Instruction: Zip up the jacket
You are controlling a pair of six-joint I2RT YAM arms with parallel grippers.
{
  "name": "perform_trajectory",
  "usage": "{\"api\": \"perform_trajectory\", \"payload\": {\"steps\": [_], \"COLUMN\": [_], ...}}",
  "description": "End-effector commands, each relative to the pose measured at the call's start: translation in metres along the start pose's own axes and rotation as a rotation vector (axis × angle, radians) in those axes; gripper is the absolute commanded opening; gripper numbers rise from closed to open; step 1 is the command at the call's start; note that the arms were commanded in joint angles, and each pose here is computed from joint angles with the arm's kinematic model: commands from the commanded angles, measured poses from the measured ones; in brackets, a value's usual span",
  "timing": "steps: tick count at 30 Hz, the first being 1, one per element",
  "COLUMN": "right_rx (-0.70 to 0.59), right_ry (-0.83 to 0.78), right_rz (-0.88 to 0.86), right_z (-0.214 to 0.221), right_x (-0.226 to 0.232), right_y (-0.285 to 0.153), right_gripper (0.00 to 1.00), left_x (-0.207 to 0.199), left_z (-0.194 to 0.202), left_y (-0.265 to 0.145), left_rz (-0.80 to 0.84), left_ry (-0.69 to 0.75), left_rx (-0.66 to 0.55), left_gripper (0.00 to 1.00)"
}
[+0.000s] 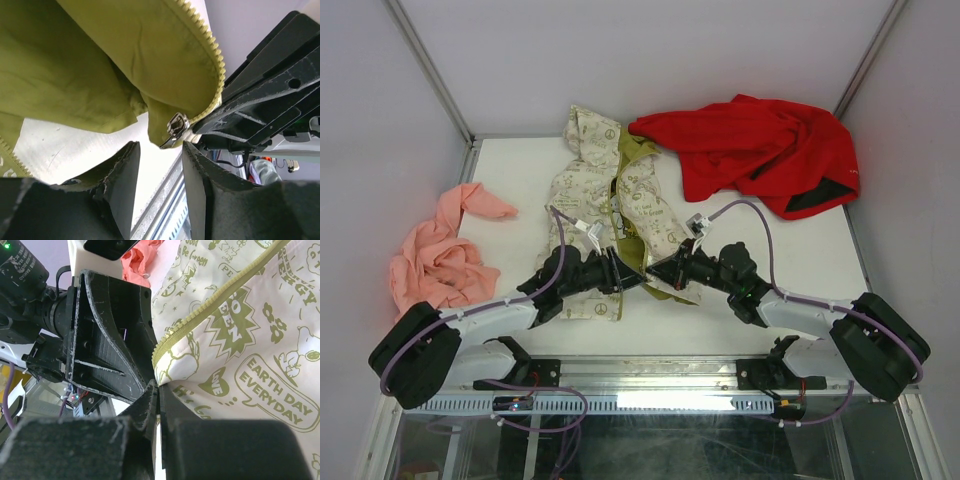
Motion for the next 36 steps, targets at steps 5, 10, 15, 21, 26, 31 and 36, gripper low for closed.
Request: {"api": "perform_trajectory", "payload": {"steps": [5, 10, 15, 21, 26, 31, 36], "right_rx": [-0.090, -0.089, -0.093, -0.107, -0.167, -0.154, -0.130], "right_ry": [-0.062, -0.065, -0.067, -0.069, -0.058, -0.060, -0.062], "right_rz": [-0.055, -0.036, -0.033, -0.024, -0.009, -0.017, 0.006], "right_z": [-0.021, -0.021, -0.022, -0.024, -0.035, -0.033, -0.025], "right_x": [0.011, 0.008, 0.007, 0.007, 0.003, 0.000, -0.007], "right_y": [0.000, -0.001, 0.000, -0.002, -0.007, -0.008, -0.011], "right_gripper": [0.00, 0.00, 0.00, 0.00, 0.00, 0.00, 0.00], "left_x": [-0.039, -0.033, -0.030, -0.024, -0.002, 0.014, 0.007], "left_z": [-0.015, -0.012, -0.009, -0.004, 0.005, 0.012, 0.001], "left_y": [0.006, 0.001, -0.004, -0.006, -0.006, -0.008, -0.017], "left_rz": [0.133, 0.103, 0.088, 0.048, -0.030, -0.110, -0.155], "left_ry": [0.054, 0.043, 0.003, -0.023, -0.067, -0.076, -0.040], "left_rx": [-0.037, -0.034, -0.027, -0.011, 0.015, 0.043, 0.006], "left_gripper": [0.30, 0.14, 0.03, 0.00, 0.00, 0.00, 0.10]}}
Point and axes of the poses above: each gripper's point midway between its finger pads, its own y axis out along the fingers, its own x axis along the line the jaws close on, z = x × y, the point moved 2 cm from there along -y, back along the fingers, and after that the axes turned 8 degrees about -y, right-handed, at the moved point
